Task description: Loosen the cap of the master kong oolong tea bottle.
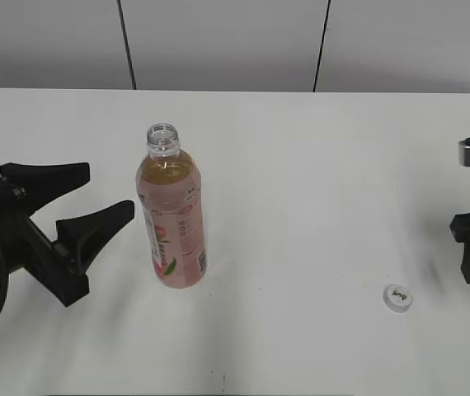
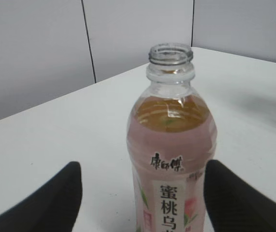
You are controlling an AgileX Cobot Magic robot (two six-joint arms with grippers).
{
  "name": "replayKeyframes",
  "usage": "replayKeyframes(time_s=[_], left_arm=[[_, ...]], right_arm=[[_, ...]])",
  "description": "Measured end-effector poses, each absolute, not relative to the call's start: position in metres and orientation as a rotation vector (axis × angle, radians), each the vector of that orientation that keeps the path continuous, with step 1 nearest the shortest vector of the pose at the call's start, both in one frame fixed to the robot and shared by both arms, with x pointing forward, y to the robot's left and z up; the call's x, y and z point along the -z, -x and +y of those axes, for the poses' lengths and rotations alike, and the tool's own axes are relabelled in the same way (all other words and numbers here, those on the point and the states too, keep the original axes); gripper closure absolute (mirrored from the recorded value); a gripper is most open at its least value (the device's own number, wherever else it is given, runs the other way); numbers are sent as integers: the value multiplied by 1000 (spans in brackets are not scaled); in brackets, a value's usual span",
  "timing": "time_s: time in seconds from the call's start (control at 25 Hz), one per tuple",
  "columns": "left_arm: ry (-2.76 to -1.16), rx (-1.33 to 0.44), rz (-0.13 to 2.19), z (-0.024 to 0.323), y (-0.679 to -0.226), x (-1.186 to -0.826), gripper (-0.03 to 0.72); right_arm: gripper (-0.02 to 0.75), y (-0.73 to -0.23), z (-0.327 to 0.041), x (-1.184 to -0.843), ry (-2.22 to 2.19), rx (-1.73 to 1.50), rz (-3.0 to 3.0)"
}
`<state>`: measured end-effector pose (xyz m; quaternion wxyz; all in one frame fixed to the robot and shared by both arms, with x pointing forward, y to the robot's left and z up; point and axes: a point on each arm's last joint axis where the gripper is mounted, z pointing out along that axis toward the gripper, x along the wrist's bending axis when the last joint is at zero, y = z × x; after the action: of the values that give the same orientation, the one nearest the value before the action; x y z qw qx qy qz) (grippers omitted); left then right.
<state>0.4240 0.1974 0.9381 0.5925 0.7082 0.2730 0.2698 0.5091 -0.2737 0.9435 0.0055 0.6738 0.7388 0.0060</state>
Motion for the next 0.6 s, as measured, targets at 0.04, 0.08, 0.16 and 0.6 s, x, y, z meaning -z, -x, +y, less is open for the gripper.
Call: replayKeyframes(time_s=[0.04, 0.08, 0.16, 0.6], left_arm=[[-1648, -629, 637, 198, -424, -938, 216], [-1651, -629, 640, 198, -424, -938, 216], [-1650, -632, 646, 198, -424, -938, 216], [-1668, -652, 747, 204, -428, -934, 218]], right_arm=[[185, -509, -277, -944, -2124, -17, 2301], [185, -509, -279, -944, -2136, -19, 2295], [185, -509, -285, -944, -2149, -12, 2282], [185, -503, -288, -954, -2165, 3, 2279]])
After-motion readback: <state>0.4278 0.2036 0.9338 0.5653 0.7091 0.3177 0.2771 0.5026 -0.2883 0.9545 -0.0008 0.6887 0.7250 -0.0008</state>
